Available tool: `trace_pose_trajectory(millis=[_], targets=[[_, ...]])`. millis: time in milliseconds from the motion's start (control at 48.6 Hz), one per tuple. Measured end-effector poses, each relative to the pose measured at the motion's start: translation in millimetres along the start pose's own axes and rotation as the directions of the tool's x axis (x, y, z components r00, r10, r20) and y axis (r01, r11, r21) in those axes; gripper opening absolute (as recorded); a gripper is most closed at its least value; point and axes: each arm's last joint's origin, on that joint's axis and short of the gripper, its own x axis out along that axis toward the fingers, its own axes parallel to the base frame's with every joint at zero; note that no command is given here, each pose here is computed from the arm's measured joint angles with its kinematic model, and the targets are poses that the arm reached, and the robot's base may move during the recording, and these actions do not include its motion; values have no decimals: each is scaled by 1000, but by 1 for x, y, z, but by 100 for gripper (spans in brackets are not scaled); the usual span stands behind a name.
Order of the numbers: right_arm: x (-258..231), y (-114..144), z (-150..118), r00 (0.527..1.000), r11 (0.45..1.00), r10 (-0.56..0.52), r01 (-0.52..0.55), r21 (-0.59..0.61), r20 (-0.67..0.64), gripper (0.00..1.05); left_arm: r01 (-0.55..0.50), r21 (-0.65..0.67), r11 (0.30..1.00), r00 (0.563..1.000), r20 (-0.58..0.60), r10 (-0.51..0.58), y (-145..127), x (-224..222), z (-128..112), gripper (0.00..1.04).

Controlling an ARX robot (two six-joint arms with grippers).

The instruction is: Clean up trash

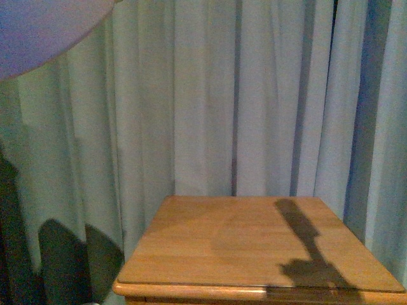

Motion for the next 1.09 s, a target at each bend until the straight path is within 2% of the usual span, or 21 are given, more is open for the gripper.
trace_pose_trajectory(millis=[226, 1091], targets=[[-21, -10, -10, 1000, 1000, -24, 24, 7, 15, 20, 0, 0, 1000, 1000, 0, 0, 0, 0, 0, 28], [-31, -6, -13, 999, 1000, -24, 25, -16, 40, 20, 0, 0, 1000, 1000, 0, 0, 0, 0, 0, 28]])
